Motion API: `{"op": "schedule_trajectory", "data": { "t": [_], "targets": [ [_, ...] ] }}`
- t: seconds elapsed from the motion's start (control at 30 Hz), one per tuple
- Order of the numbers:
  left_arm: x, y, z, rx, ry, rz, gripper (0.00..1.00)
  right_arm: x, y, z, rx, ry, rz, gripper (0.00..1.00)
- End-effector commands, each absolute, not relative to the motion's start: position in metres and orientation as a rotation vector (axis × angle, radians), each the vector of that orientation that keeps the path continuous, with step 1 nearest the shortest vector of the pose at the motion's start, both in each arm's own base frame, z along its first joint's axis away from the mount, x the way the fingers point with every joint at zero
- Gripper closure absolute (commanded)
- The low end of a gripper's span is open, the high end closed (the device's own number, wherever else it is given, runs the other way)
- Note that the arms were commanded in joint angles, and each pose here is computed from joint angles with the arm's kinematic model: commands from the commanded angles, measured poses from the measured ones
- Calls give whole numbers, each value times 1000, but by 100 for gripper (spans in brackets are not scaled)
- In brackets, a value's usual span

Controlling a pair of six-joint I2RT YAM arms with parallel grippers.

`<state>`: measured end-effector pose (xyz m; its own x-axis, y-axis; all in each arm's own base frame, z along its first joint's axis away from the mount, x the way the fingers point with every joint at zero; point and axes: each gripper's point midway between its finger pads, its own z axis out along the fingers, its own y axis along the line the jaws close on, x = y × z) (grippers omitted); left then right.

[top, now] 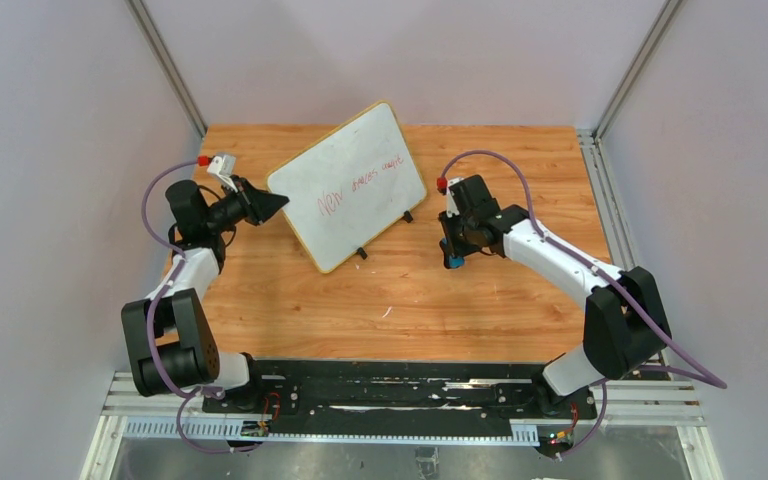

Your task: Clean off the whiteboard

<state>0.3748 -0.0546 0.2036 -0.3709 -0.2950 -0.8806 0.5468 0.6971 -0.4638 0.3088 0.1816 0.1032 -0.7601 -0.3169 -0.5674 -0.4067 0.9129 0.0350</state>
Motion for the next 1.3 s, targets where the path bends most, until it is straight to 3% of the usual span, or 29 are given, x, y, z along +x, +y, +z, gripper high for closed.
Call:
{"op": "schedule_trajectory", "data": {
  "t": [0.0,0.5,0.67,1.27],
  "targets": [
    [380,-54,219,254,1689,-859,90,328,182,117,-479,2439,217,99],
    [383,-52,204,239,1718,-851,93,418,227,156,-472,2102,429,99],
    [386,-51,192,244,1738,-853,100,444,230,170,-512,2023,413,100],
    [388,-49,183,257,1746,-837,100,535,256,192,-565,1776,452,99]
  ]
}}
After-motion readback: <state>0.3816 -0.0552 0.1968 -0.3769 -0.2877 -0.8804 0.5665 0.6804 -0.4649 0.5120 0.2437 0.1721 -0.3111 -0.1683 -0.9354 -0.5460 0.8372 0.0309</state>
